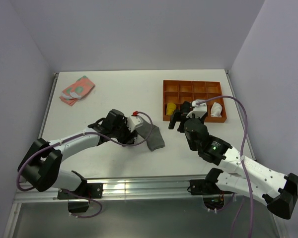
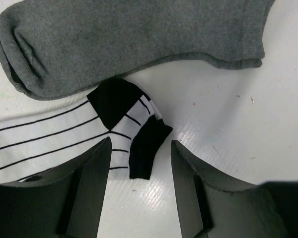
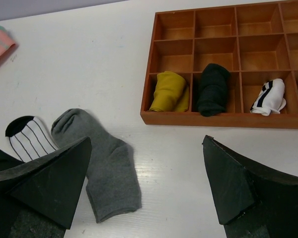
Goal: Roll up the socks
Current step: Adjust the sock at the center of the board, then roll the sock at the center of the board.
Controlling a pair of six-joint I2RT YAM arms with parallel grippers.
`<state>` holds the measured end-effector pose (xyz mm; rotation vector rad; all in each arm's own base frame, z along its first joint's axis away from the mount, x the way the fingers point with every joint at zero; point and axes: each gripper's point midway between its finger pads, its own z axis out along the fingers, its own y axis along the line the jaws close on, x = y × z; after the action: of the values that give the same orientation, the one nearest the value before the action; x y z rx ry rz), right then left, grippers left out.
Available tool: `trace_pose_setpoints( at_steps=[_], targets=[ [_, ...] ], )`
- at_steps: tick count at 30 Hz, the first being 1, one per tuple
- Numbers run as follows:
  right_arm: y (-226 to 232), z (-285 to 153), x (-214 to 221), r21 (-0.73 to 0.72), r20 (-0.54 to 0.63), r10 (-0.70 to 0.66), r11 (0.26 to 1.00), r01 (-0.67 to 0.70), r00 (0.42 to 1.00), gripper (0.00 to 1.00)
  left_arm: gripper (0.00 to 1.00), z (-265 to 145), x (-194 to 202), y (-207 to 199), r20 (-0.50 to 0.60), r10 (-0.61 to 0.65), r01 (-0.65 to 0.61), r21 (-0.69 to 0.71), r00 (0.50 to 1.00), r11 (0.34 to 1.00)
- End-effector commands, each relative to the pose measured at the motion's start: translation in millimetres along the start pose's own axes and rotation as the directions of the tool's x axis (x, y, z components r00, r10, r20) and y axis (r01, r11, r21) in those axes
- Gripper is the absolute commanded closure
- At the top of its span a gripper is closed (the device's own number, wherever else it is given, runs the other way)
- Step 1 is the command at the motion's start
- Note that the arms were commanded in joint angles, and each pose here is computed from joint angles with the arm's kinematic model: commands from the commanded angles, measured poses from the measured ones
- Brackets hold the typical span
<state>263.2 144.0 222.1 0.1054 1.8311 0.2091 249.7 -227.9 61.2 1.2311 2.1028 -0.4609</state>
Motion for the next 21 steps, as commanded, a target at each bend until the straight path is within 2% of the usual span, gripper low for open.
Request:
trace_pose_setpoints(
  at_steps=[1, 8, 21],
  targets=[
    [-1.2, -2.0, -5.6, 0.006, 0.021, 0.037, 0.999, -0.037, 0.999, 0.0, 0.44, 8.5, -10.2, 5.9, 0.037, -0.027, 0.029, -0.033, 0.999, 0.999],
    [-5.9, -4.9, -2.0, 0.008, 0.02, 0.044, 0.999, -0.044, 0.999, 0.0, 0.45, 14.8, 5.3, 0.4, -0.005, -0.041, 0.041, -0.014, 0.999, 0.999],
    [-14.9, -8.5, 4.8, 0.024, 0.016, 0.044, 0.999, -0.045, 0.999, 0.0, 0.46, 11.1, 28.1, -3.5, -0.06, 0.009, -0.01, -0.017, 0.998, 1.0]
  ],
)
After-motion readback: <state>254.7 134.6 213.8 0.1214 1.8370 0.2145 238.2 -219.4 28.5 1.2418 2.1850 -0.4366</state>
